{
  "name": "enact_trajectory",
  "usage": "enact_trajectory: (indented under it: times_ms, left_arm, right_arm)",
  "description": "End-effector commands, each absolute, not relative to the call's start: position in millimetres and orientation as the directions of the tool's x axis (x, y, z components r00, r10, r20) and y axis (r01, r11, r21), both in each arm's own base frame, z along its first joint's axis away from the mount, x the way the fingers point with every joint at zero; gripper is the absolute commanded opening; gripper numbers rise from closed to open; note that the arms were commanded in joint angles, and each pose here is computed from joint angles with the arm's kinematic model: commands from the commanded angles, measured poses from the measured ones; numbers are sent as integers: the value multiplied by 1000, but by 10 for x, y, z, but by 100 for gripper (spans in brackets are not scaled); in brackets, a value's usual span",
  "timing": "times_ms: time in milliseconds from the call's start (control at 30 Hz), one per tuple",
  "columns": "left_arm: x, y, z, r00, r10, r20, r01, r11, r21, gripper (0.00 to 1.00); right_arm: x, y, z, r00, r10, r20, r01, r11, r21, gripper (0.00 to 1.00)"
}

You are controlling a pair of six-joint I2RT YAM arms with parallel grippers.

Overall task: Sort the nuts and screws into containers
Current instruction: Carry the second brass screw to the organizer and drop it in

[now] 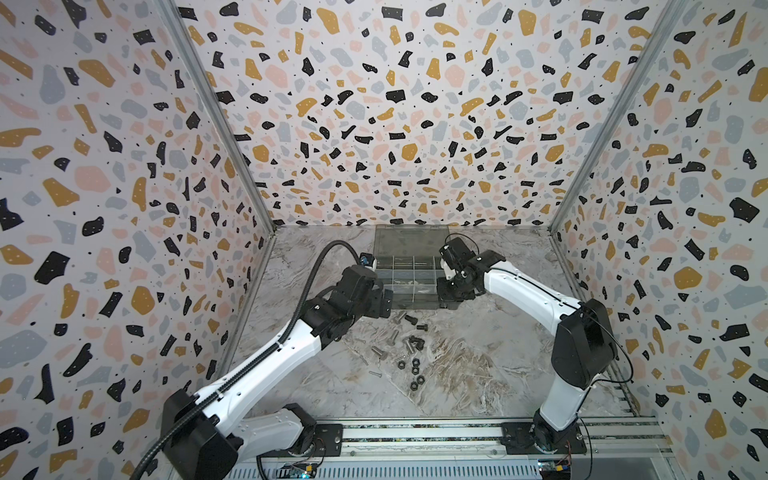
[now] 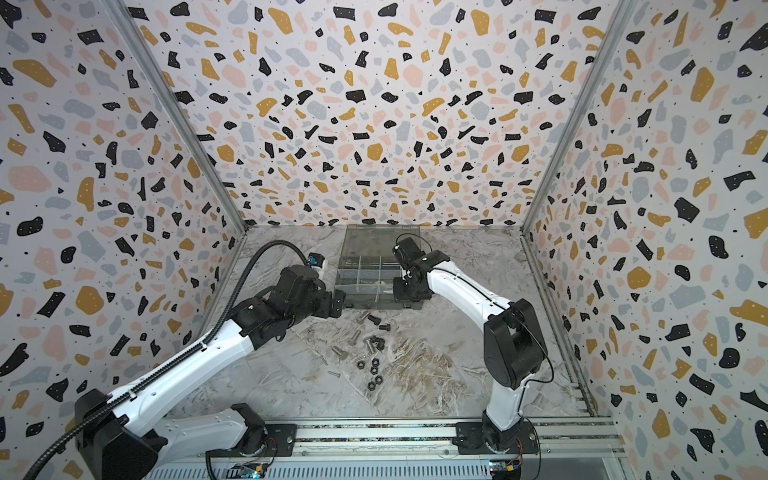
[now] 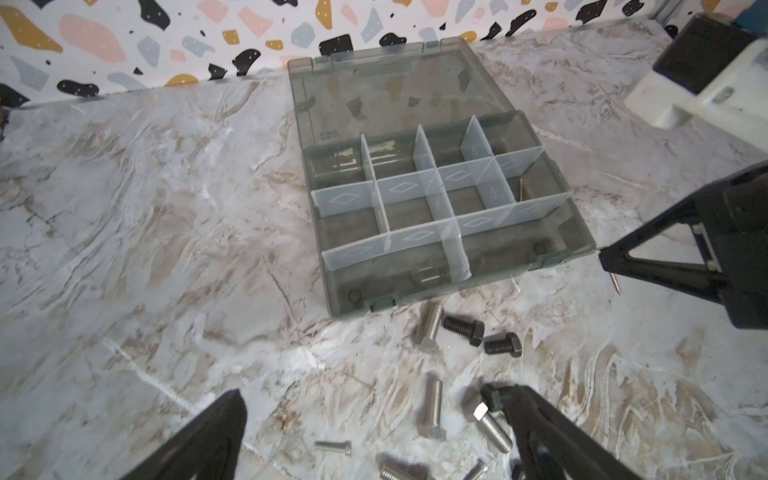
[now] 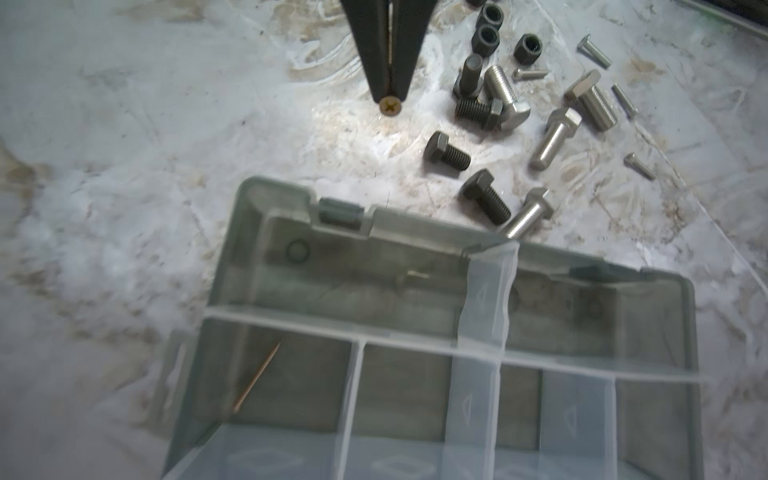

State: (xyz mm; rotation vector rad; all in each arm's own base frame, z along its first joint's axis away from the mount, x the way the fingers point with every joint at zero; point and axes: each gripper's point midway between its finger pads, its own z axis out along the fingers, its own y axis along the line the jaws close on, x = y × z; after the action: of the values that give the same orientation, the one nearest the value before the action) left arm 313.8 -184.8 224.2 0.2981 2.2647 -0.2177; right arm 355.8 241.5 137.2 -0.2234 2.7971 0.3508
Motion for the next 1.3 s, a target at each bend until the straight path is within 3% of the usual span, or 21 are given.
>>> enact_trajectory:
  times_ms: [0,467,867,1033,1267]
  left_arm:
    - [3341,-2079,2480,-583,136,-801,338,937,-87,100]
    - [3631,-2518,2397,-604,193,-774,409,908,-93,100]
    - [3658,-2493,2256,-622,212,-754,394,917,-67,100]
    - [3659,-2482,2228,-628,211,-749,387,920,-65,100]
    - [3626,-2439,2193,-634,211,-744,378,924,-61,100]
  right_arm:
    - [3761,2306,1367,-940,-131,-315,-199,961,193,0]
    - [4591,2097,1180,-944,-62,-324,-144,962,233,0]
    - [4660,2161,951,-955,-79,-285,-153,956,250,0]
    - [4620,2175,992,-954,-90,-286,-168,950,262,25]
    - [4455,2143,1330,-941,-101,-324,-191,946,262,27]
